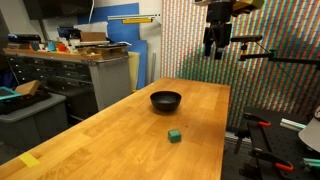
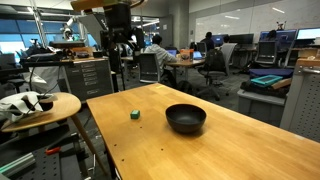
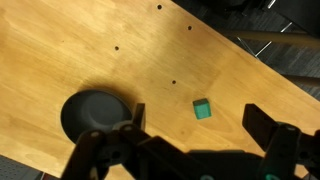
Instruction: Put the block in the bowl
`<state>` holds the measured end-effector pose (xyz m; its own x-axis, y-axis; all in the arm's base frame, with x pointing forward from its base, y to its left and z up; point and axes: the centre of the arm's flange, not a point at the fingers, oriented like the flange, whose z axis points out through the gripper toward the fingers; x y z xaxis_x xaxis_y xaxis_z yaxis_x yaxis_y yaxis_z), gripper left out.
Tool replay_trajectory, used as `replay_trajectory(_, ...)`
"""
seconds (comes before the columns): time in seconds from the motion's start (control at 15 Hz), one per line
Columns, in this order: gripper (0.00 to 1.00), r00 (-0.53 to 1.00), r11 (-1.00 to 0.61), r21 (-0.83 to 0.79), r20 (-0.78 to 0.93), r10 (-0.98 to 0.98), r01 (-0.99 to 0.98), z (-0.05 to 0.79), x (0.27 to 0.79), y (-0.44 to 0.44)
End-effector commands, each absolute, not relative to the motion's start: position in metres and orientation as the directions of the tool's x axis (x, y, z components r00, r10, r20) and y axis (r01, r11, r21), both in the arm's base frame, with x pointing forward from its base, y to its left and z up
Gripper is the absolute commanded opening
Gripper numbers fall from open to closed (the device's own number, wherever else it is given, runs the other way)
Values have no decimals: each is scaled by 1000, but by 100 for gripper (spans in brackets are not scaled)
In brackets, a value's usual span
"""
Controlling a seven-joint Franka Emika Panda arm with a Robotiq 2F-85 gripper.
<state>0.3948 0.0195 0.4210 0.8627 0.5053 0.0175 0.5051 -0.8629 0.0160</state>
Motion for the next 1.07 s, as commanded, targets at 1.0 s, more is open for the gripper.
replay_trajectory(1.0,100,725,-720,-87,100,681,688,280,479,99)
